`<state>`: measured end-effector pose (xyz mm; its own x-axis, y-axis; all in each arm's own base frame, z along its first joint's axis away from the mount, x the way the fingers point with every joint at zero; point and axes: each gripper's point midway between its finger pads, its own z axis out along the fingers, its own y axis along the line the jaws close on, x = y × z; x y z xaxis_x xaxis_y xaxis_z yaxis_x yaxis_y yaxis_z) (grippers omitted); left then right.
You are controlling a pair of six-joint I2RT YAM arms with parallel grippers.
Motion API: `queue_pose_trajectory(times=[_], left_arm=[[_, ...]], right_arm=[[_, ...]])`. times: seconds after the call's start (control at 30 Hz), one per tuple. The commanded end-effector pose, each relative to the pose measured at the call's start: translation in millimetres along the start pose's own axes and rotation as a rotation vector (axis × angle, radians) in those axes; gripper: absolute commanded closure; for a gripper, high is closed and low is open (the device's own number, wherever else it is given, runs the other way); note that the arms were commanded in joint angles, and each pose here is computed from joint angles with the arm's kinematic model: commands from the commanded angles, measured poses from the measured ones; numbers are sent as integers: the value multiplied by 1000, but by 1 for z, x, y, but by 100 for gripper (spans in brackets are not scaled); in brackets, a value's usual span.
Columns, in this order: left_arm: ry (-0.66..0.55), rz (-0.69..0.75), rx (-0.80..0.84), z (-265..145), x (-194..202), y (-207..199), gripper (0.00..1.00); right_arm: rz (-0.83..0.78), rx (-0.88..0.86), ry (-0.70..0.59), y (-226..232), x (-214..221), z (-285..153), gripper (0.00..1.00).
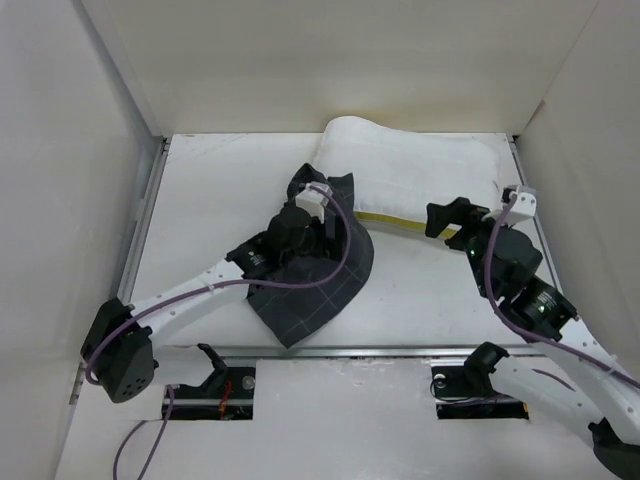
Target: Put the pillow into the pillowcase
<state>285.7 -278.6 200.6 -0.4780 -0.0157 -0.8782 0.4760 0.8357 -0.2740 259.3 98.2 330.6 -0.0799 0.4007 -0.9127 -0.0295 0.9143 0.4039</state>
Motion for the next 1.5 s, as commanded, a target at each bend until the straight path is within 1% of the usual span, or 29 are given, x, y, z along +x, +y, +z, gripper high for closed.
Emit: queue_pose_trajectory(times=[0.0,0.03,0.07,0.13,0.17,0.2,0.27,0.33,0.37,0.43,0.47,0.53,0.57,0.63,0.73,0.77,0.87,1.0,1.07,1.13,1.17,1.23,1.27,1.3,1.33,1.37,1.4,1.43,1.47], left_arm=[[92,48,58,3,38,-14,0],[136,77,65,5,55,-17,0],[163,85,64,6,67,-17,3],[193,96,51,11,78,-15,5],[228,78,35,17,90,-13,3],[238,78,42,20,94,-14,0],[269,52,68,27,106,-19,0],[272,23,63,32,109,-20,0],[289,19,101,32,113,-27,0],[268,19,122,34,105,-30,1],[251,24,84,37,102,-23,1],[258,31,24,35,102,-17,1],[249,27,-20,36,101,-10,6],[244,45,-28,36,100,-7,11],[305,64,-47,39,121,-3,13],[334,74,-34,38,130,-7,20],[394,109,-23,35,147,-17,25],[414,148,43,26,157,-44,25],[424,158,36,26,160,-45,28],[447,178,9,28,167,-42,28],[450,183,-4,29,167,-41,29],[487,195,-22,33,179,-36,36],[483,203,-27,36,179,-39,39],[511,213,-41,38,187,-36,42],[510,221,-62,41,187,-33,50],[521,230,-82,41,191,-28,53],[507,236,-104,45,188,-26,56],[525,248,-124,47,194,-22,60],[524,244,-138,49,191,-22,66]], right_arm=[[-25,59,36,-4,2,4,0],[-41,68,55,-4,9,9,0],[-47,87,69,-7,14,11,0],[-55,82,85,-5,19,13,0],[-55,82,85,-5,19,13,0],[-54,75,89,-4,20,13,0],[-66,74,91,-5,23,14,0],[-66,75,91,-7,25,12,0],[-69,70,83,-7,22,11,0],[-72,72,88,-10,26,9,0],[-67,69,81,-9,25,10,0],[-54,61,66,-11,20,5,0],[-54,61,66,-11,20,5,0],[-53,63,49,-15,16,0,0],[-40,63,29,-15,11,-1,0],[-46,74,31,-18,14,0,0],[-50,71,25,-18,11,-2,0],[-62,88,34,-20,15,2,0],[-68,91,41,-20,18,3,0],[-68,91,41,-20,18,3,0],[-73,94,47,-19,20,5,0],[-73,94,47,-19,20,5,0],[-79,97,54,-21,22,4,0],[-84,100,60,-21,24,6,0],[-85,101,60,-21,24,6,0],[-85,101,60,-21,24,6,0],[-85,109,56,-22,23,6,0],[-85,109,56,-22,23,6,0],[-85,109,56,-22,23,6,0]])
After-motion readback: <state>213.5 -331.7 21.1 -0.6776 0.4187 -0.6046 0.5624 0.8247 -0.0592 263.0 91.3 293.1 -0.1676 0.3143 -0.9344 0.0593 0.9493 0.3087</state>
